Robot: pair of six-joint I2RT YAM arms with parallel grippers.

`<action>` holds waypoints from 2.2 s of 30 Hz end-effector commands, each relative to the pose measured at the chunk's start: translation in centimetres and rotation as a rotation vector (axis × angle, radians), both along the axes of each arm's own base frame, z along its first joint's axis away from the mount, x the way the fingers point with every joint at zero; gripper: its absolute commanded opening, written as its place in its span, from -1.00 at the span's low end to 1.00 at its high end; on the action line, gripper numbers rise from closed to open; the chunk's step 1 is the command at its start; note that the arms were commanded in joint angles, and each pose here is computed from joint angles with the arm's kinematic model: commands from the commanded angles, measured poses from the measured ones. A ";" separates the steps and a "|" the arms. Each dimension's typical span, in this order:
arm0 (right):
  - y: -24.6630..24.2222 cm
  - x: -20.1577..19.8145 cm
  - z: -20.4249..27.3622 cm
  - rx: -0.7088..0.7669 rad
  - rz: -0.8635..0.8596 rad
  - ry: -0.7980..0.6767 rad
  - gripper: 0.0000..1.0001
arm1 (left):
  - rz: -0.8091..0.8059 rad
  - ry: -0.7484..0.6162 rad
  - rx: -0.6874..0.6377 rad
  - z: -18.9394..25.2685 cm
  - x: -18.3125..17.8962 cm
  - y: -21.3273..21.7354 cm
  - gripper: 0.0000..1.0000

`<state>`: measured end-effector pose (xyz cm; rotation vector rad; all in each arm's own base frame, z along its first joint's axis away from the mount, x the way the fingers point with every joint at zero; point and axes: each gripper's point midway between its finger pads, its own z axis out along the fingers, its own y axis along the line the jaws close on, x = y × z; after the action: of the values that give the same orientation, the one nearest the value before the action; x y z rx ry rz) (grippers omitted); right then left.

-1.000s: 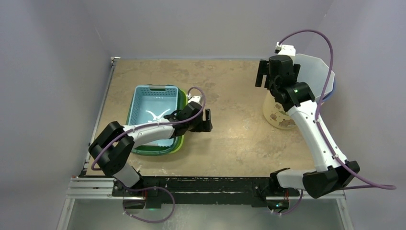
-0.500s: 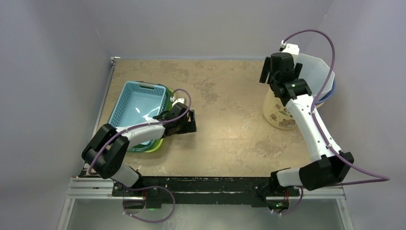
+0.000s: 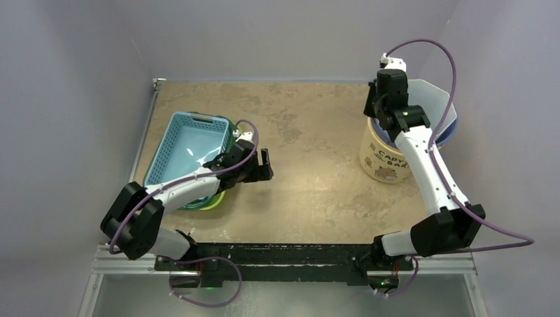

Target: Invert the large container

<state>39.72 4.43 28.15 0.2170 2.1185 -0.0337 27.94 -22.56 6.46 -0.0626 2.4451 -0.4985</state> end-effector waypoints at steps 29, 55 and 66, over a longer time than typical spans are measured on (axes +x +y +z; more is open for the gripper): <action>30.5 -14.0 8.1 0.305 1.159 -0.046 0.11 | 0.464 -0.409 0.145 16.8 -0.9 13.2 0.64; 13.7 -4.1 5.5 0.188 0.292 -0.145 0.07 | 0.066 -0.479 0.067 27.9 6.0 2.1 0.74; 13.3 -3.2 4.0 0.111 0.258 -0.047 -0.55 | 0.096 -0.467 0.031 28.4 6.4 2.2 0.73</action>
<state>36.09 16.85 30.90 0.0252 2.0747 0.2214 33.91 -20.74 32.23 -0.0047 2.0335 -0.3491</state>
